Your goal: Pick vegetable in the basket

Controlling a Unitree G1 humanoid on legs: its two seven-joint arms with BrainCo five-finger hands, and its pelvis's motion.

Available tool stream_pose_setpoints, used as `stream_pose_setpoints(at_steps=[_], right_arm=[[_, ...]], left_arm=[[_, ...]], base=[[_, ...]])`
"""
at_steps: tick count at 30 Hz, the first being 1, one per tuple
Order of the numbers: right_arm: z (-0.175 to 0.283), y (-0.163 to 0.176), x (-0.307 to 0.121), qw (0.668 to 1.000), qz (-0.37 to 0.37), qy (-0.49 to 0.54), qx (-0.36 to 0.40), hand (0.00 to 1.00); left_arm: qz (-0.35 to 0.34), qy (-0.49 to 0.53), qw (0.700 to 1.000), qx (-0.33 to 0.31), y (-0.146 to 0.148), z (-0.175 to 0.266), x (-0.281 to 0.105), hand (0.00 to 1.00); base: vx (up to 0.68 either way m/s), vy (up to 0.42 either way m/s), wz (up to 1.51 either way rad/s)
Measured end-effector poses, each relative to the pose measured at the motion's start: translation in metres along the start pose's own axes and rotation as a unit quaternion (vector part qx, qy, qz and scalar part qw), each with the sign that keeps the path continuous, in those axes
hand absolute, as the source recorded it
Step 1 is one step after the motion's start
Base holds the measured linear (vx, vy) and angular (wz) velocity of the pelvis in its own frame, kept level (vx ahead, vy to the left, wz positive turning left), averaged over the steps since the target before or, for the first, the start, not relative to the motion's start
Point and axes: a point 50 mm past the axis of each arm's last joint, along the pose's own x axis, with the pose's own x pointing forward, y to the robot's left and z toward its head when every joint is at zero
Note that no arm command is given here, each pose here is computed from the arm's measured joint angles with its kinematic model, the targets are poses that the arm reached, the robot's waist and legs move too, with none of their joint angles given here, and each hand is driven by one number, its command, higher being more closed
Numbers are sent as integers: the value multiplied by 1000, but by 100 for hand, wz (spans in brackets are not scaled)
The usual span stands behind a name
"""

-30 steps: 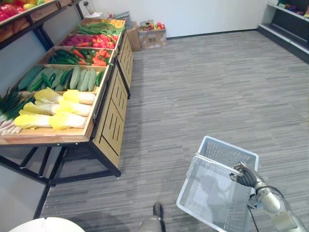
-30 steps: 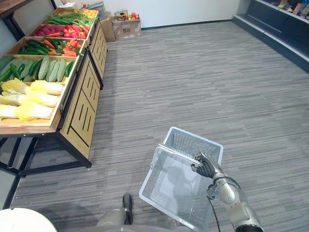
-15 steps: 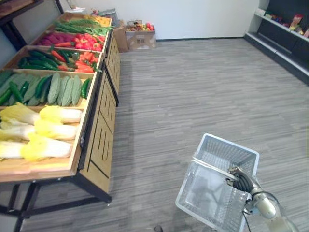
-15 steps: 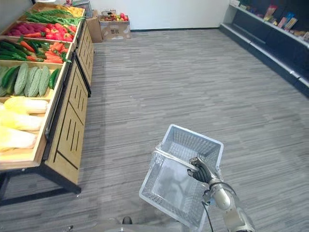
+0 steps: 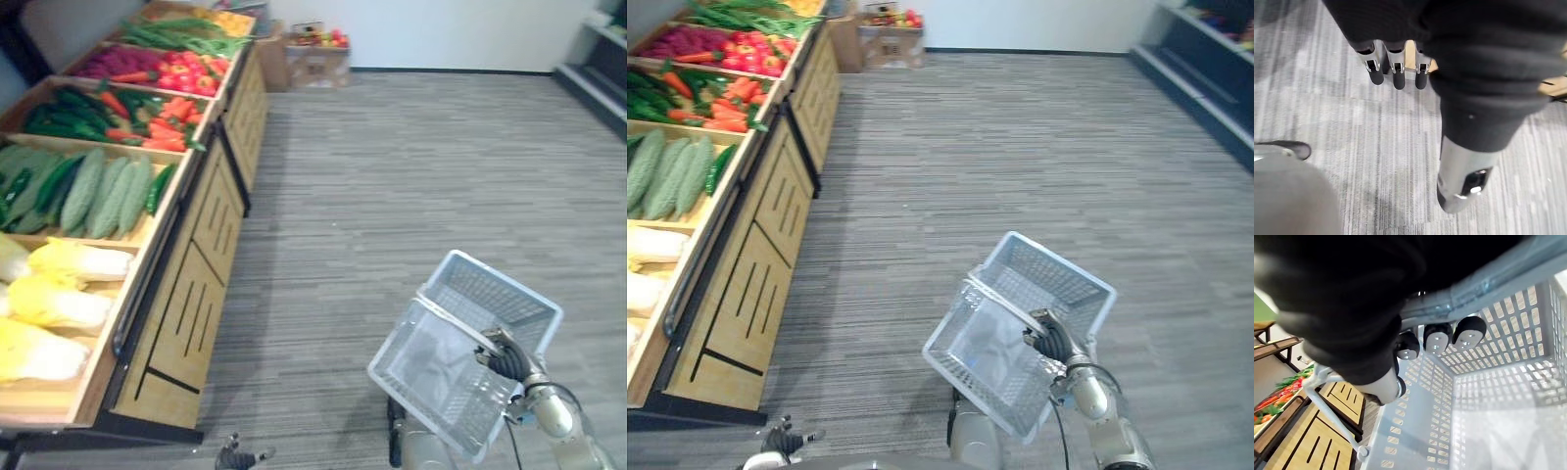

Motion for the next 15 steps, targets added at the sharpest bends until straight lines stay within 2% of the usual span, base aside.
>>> stream_pose_setpoints(at_steps=[6, 7, 15], right_arm=[[6, 8, 6, 999, 30, -9, -4, 100], [6, 14, 4, 998, 56, -10, -4, 100], [-11, 17, -13, 997, 77, 28, 1, 100]], left_arm=[[22, 92, 995, -23, 10, -46, -12, 0], [27, 109, 993, -33, 12, -57, -16, 0], [29, 83, 995, -50, 6, -50, -16, 0]], base=[[333, -212, 7], [307, -131, -5], [318, -38, 47]])
